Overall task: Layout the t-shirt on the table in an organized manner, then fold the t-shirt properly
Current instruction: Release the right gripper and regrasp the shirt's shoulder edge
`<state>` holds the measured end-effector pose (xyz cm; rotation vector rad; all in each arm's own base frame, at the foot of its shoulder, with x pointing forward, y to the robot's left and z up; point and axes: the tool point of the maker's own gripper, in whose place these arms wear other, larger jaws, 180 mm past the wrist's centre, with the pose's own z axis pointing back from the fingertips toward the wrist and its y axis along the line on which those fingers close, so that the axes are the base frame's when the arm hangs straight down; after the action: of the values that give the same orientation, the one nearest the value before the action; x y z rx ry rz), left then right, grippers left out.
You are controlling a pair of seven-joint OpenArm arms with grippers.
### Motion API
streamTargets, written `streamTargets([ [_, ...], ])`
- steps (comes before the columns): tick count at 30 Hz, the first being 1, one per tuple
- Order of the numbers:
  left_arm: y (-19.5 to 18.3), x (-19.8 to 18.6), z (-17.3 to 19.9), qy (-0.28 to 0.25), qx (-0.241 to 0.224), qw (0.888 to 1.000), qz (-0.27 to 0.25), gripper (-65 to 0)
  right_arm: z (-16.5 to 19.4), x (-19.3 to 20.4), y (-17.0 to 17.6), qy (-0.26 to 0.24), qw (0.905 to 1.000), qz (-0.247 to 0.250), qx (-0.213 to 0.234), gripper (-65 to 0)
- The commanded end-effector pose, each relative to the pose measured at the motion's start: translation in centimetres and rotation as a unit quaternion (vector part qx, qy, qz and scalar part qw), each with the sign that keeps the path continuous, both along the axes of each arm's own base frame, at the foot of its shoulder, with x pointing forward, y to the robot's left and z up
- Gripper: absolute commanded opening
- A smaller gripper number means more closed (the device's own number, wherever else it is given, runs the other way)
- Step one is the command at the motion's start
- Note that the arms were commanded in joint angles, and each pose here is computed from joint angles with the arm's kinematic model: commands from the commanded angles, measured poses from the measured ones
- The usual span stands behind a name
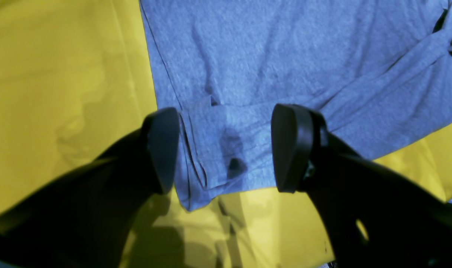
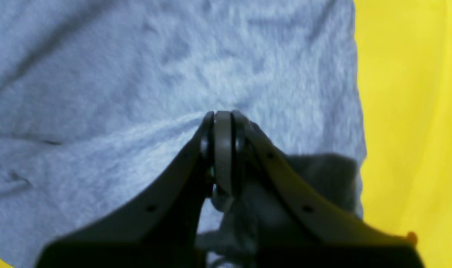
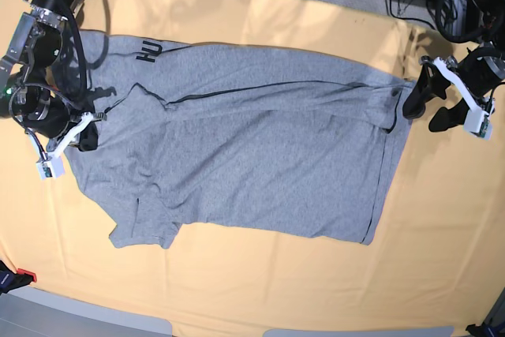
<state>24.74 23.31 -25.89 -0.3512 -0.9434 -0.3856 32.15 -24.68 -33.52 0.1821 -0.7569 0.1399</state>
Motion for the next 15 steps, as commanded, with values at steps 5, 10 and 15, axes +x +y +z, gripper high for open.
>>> streamTargets([
  [5, 0.0, 0.4, 1.2, -0.021, 0.0, 1.0, -0.005, -25.1, 1.1, 1.0, -4.0, -0.01, 0.9933, -0.109, -0.037, -41.7],
  [10, 0.0, 0.4, 1.2, -0.022, 0.0, 1.0, -0.005, -25.1, 1.1, 1.0, -4.7, -0.008, 0.991, -0.124, -0.049, -41.2],
  [15, 1.1, 0.7, 1.7, -0.022, 0.029, 0.999, -0.008, -26.5, 3.2, 0.9, -2.5, -0.032, 0.9981, -0.041, -0.032, -41.4],
])
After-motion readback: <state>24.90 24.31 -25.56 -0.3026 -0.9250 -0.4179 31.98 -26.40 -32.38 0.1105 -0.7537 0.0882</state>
